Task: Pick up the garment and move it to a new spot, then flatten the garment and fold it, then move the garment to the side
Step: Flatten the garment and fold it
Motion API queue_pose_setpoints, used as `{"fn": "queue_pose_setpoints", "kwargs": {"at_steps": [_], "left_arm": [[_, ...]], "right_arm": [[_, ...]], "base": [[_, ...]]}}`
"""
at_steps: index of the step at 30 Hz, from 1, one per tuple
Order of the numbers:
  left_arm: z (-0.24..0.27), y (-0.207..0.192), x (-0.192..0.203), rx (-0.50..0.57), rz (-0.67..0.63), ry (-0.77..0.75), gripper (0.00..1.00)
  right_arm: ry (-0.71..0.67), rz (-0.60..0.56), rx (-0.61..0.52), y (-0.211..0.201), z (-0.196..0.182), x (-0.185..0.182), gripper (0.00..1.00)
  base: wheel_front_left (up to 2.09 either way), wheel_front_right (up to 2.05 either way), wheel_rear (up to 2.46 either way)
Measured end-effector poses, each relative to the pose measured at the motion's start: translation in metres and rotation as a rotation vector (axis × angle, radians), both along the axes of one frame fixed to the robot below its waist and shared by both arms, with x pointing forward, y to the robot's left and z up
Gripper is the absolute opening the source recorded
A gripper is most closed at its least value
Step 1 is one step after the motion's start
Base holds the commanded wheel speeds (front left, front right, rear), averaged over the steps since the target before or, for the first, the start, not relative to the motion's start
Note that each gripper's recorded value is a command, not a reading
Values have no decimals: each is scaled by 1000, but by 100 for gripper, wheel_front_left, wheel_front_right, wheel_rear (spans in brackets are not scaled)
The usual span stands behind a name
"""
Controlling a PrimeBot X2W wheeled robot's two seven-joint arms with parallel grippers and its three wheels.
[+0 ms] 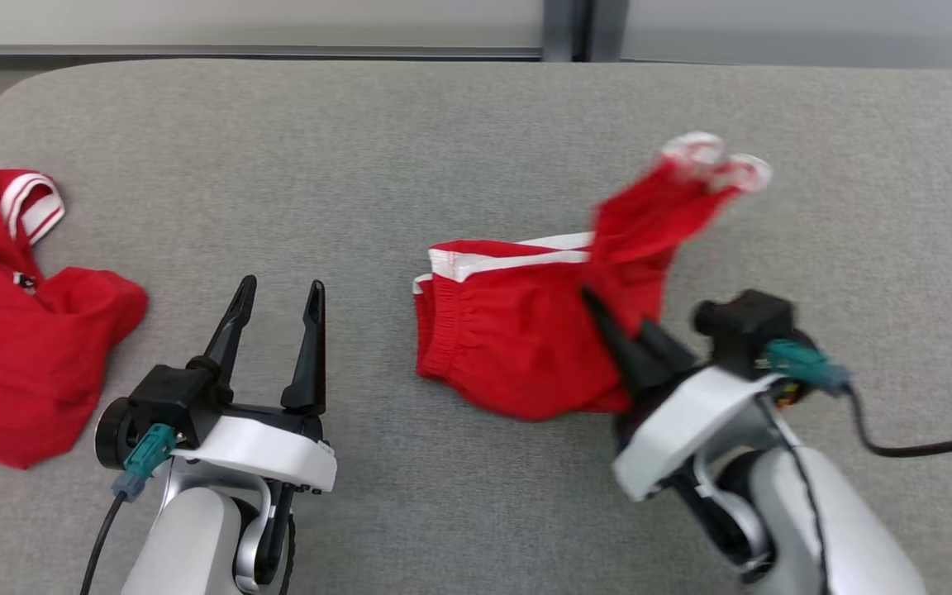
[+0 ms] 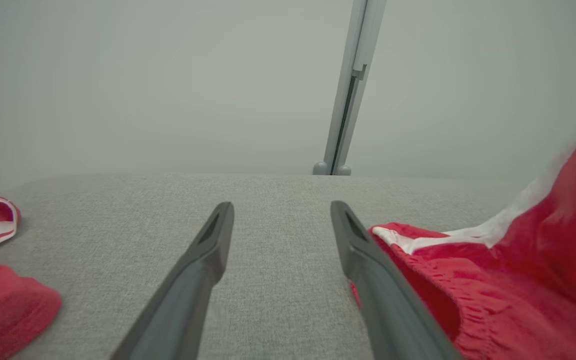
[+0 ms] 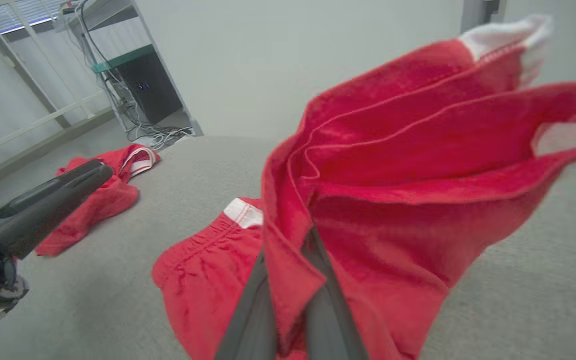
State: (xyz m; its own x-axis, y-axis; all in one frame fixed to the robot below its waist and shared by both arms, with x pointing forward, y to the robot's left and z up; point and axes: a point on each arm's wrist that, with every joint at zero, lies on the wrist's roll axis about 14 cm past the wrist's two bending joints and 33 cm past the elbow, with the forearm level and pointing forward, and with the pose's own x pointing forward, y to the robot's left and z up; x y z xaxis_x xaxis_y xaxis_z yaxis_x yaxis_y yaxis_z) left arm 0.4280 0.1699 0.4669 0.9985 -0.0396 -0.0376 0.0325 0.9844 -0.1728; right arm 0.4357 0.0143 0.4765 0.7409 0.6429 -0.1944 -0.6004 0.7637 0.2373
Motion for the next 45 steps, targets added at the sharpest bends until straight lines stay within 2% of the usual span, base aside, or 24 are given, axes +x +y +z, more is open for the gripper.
{"fn": "queue_pose_setpoints", "kwargs": {"at_steps": [4, 10, 11, 12, 13, 17, 21, 25, 32, 38, 45], "left_arm": [[5, 11, -8, 1, 37, -8, 100], [9, 23, -20, -6, 80, -14, 100], [9, 24, -21, -5, 87, -15, 100], [9, 25, -22, -6, 91, -14, 100], [9, 26, -22, -6, 94, -13, 100], [7, 29, -24, -7, 114, -10, 100], [14, 32, -22, -13, 129, -30, 100], [18, 34, -23, -17, 140, -43, 100], [24, 40, -26, -17, 154, -67, 100], [26, 43, -35, -4, 137, -71, 100], [19, 40, -64, 24, 90, -41, 100]], "right_arm": [[40, 164, 13, 51, -2, -25, 0], [137, 261, 6, 80, -27, -50, 0], [143, 269, 6, 83, -29, -53, 17], [143, 274, 9, 85, -30, -54, 49], [136, 278, 7, 86, -30, -55, 100], [48, 275, 40, 87, -15, -52, 100], [-73, 214, 108, 73, 13, -40, 100], [-181, 64, 157, 31, 37, -17, 100], [-288, -247, 114, -74, 53, 2, 100], [-272, -434, 34, -143, 47, -19, 100], [-230, -491, -2, -161, 43, -61, 100]], "base": [[0, 0, 0], [0, 0, 0], [0, 0, 0], [0, 0, 0], [0, 0, 0], [0, 0, 0], [0, 0, 0], [0, 0, 0], [0, 0, 0], [0, 0, 0], [0, 0, 0]]}}
